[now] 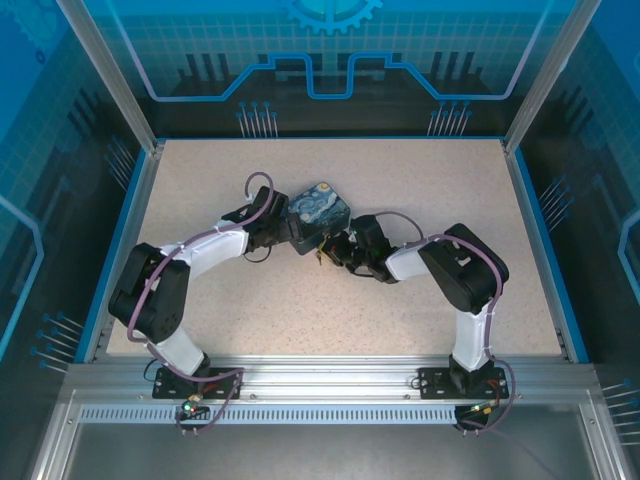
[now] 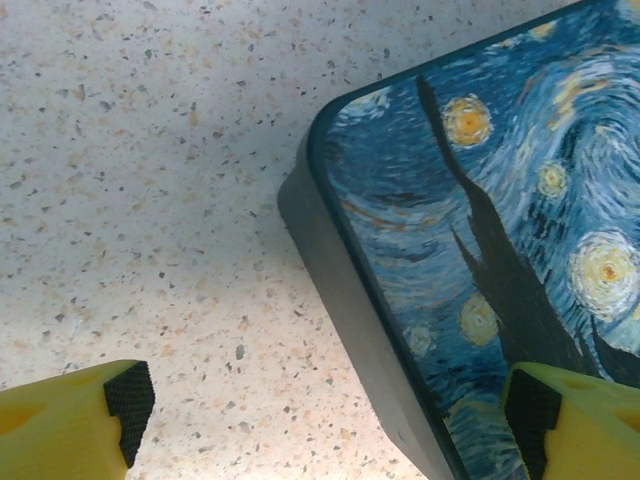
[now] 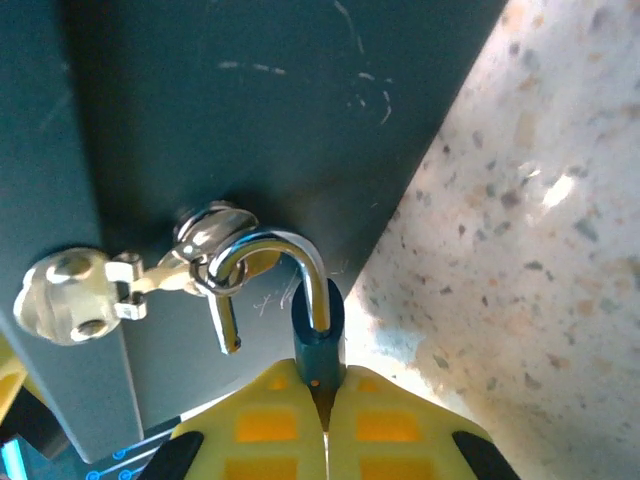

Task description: Unlock the padlock with the key

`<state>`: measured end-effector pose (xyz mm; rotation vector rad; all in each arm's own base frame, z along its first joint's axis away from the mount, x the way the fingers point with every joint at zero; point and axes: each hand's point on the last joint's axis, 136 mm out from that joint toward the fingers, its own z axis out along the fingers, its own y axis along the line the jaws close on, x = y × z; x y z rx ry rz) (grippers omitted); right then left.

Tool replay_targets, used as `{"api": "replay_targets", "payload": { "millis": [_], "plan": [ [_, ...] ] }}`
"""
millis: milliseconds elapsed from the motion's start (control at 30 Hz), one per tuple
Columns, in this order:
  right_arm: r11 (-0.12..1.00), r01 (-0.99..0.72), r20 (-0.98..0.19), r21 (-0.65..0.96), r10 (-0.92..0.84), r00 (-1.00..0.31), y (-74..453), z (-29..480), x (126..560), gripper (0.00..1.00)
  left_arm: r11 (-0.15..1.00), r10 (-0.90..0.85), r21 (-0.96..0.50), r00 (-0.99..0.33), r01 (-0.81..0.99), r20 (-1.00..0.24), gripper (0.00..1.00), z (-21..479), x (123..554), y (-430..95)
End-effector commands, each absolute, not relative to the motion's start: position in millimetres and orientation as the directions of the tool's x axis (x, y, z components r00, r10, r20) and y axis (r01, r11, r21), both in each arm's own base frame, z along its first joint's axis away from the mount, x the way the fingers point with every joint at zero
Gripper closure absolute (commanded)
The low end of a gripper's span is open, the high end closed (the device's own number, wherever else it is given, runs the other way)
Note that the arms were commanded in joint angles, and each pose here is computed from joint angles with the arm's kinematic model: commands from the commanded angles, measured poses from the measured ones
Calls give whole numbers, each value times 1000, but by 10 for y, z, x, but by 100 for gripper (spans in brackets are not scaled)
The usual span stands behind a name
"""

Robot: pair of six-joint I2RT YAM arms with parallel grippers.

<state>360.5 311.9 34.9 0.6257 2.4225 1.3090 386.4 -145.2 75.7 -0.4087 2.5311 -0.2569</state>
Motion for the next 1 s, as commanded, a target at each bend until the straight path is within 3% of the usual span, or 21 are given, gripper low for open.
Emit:
{"api": "replay_targets", "payload": {
  "millis": [0, 400, 700, 967],
  "plan": [
    [453, 208, -113, 867, 584, -804, 3087, 445, 3751, 100, 951, -304, -176, -877, -255, -371, 10, 317, 3537, -1382],
    [511, 201, -173, 836, 592, -787, 2655, 449, 4027, 100, 952, -299, -176, -889, -252, -346, 16, 234, 3526, -1401],
    [358, -48, -238, 932, 509, -827, 2838, 960, 4329, 100, 953, -296, -170, -892, -251, -341, 17, 204, 3518, -1395],
    [532, 2, -242, 846, 389, -889, 2719, 712, 4267, 100, 955, -290, -168, -898, -246, -332, 18, 212, 3529, -1411]
  ]
}}
